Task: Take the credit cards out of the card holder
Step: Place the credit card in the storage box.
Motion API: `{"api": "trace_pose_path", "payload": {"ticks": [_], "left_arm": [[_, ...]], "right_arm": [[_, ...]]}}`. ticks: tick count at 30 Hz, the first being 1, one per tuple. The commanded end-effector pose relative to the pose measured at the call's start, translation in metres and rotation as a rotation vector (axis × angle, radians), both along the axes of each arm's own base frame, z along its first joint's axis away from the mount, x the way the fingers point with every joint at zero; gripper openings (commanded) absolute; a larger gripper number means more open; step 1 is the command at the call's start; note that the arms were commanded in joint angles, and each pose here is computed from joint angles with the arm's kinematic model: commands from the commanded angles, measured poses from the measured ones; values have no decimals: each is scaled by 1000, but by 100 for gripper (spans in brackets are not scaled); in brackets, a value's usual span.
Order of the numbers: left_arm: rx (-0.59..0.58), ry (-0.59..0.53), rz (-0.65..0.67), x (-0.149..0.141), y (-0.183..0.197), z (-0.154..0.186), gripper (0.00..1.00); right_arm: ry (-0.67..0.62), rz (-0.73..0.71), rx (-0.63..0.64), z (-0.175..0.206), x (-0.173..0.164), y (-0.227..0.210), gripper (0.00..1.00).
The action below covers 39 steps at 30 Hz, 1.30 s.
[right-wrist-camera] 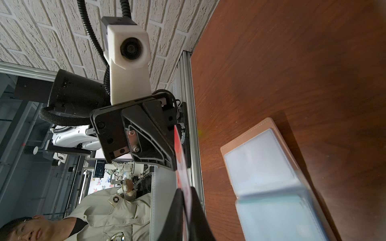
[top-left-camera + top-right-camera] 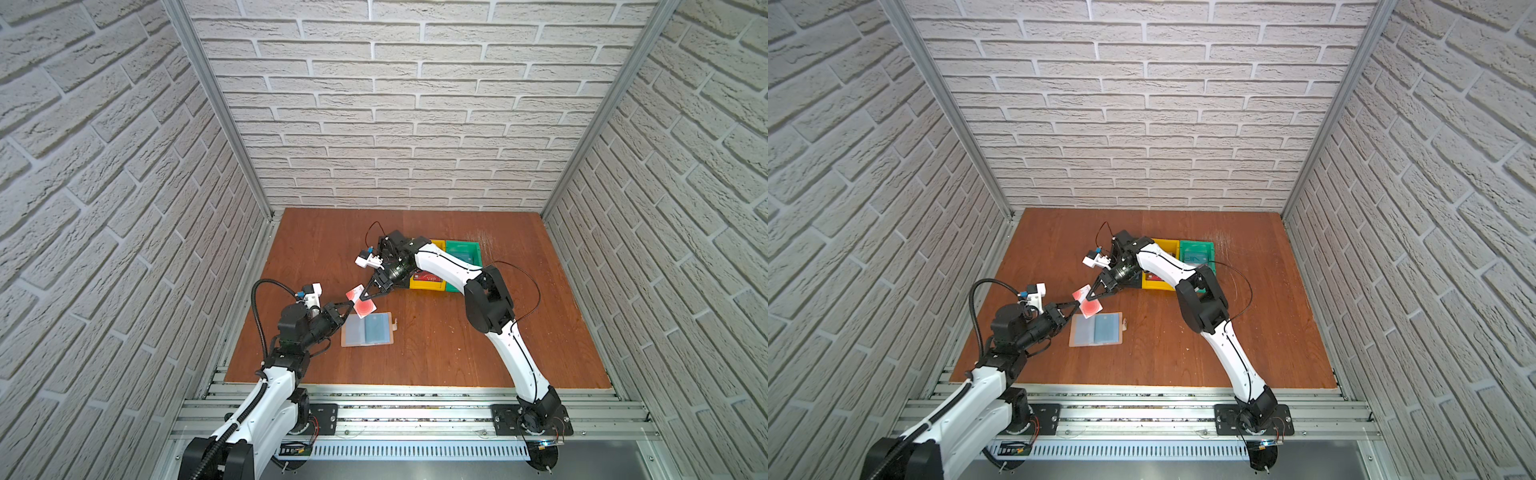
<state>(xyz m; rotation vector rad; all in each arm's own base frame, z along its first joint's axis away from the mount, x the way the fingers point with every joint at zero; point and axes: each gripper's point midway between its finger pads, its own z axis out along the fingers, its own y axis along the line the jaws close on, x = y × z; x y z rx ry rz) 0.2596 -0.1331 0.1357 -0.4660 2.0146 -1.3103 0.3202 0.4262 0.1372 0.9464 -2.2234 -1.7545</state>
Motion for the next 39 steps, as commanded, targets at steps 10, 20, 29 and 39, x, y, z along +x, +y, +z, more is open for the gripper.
{"api": "trace_pose_path", "payload": {"ticks": [10,20,29,39], "left_arm": [[42,72,-17,-15,-3,-24,0],[79,83,-29,-15,-3,-23,18],[128,125,-50,-8,-4,-27,18],[119,120,-70,4,-10,-23,17]], "right_arm": [[-80,29,59,34,-3,-8,6],[-157,113,29,50,-11,-61,5],[-581,206,-586,35,13,-198,5],[-757,74,-915,58,39,-333,5]]}}
